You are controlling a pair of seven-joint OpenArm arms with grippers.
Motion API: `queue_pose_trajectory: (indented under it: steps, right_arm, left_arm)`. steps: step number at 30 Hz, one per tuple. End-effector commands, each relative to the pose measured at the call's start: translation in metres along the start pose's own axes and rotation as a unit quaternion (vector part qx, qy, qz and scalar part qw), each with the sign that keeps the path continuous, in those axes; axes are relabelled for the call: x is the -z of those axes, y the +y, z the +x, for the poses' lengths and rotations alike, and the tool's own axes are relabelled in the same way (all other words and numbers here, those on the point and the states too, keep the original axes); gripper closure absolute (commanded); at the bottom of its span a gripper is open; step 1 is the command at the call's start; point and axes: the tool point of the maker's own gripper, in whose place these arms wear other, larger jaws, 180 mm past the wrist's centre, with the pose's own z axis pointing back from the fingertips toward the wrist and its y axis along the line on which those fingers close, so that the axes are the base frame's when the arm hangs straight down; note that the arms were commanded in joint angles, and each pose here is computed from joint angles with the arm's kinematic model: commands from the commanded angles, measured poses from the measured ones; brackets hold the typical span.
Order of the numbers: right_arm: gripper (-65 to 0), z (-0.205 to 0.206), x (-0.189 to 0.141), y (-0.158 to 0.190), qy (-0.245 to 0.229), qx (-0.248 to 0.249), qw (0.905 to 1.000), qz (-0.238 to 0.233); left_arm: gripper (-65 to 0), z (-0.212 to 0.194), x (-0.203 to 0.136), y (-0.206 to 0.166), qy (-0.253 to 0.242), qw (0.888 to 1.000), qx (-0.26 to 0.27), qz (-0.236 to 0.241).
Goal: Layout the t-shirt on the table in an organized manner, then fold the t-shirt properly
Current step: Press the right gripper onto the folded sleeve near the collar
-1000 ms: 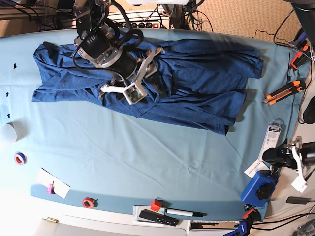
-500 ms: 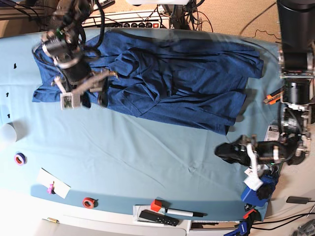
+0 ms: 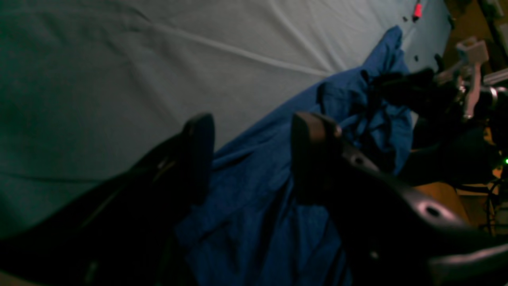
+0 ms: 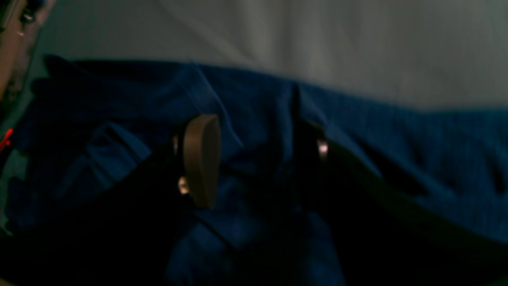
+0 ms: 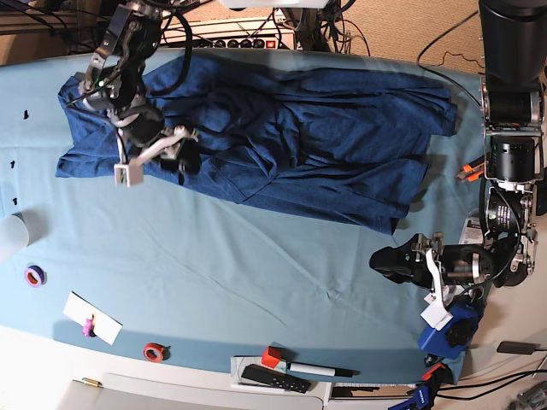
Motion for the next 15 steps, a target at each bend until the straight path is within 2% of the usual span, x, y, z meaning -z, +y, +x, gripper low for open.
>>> queue_pose_trajectory:
  steps: [1,10,15]
  right_arm:
    - [-29.3,0.019,-0.001,0.005,-0.030,-0.008,0.9995,0.009]
    - [-29.3,0.014,0.006,-0.001,-0.020,-0.007,0.9998,0.000]
    - [-29.3,-0.017,0.027,0.009,0.027,0.001,0.9993,0.027]
  left_arm:
    - [-31.5,0.025,-0.011,-0.003,-0.030,0.999,0.019,0.000]
    - [-31.5,0.029,-0.011,-0.003,-0.040,0.999,0.019,0.000]
    - [-31.5,0.029,-0.011,-0.003,-0.039,0.999,0.019,0.000]
